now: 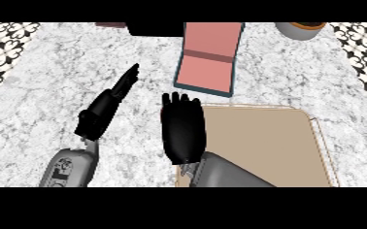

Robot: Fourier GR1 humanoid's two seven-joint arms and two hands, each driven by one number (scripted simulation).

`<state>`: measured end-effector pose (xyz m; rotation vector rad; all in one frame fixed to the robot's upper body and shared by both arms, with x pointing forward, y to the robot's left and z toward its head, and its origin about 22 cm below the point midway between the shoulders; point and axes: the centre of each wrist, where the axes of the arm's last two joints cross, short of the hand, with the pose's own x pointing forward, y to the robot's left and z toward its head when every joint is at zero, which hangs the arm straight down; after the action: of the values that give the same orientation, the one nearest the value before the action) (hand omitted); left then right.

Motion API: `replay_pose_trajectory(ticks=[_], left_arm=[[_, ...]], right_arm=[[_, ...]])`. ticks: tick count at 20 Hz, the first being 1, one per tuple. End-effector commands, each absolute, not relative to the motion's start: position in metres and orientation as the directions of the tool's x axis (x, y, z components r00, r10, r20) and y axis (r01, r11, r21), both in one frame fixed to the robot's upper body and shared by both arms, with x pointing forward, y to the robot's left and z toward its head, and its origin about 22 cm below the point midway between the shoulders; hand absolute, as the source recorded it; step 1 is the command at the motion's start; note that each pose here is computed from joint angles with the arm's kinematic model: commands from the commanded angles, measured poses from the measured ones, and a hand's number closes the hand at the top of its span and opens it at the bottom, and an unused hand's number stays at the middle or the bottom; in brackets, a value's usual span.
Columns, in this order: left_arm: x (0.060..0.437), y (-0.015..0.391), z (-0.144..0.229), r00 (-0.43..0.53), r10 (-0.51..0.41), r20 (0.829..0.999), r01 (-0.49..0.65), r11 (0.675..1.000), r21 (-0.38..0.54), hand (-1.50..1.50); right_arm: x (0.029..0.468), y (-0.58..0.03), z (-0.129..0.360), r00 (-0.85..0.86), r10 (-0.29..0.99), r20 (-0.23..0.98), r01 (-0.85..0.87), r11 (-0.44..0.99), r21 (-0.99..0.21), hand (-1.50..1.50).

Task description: Pick the sweet potato from the tray and place it in the cardboard box

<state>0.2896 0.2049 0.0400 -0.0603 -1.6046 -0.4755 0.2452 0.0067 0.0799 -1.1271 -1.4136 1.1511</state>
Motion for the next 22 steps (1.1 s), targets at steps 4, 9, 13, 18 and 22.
replay_pose_trajectory(ticks=[4, 9, 13, 18, 22], left_arm=[[0.286, 0.205, 0.031, -0.098, -0.237, 0.967, 0.312, 0.915, 0.256, 0.00], [0.286, 0.202, 0.055, -0.090, -0.240, 0.967, 0.308, 0.916, 0.256, 0.00], [0.289, 0.207, 0.037, -0.082, -0.237, 0.968, 0.300, 0.921, 0.250, 0.00], [0.284, 0.202, 0.039, -0.076, -0.236, 0.969, 0.299, 0.921, 0.248, 0.00], [0.283, 0.213, 0.036, -0.080, -0.252, 0.964, 0.316, 0.911, 0.264, 0.00]], right_arm=[[0.195, 0.033, 0.145, -0.201, 0.948, 0.249, 0.171, 0.284, -0.943, 1.50], [0.208, 0.032, 0.185, -0.160, 0.933, 0.321, 0.282, 0.355, -0.891, 1.50], [0.206, 0.027, 0.191, -0.121, 0.923, 0.366, 0.291, 0.386, -0.876, 1.50], [0.241, 0.027, 0.208, -0.045, 0.933, 0.357, 0.344, 0.350, -0.871, 1.50], [0.270, 0.023, 0.236, -0.023, 0.924, 0.381, 0.356, 0.363, -0.861, 1.50]])
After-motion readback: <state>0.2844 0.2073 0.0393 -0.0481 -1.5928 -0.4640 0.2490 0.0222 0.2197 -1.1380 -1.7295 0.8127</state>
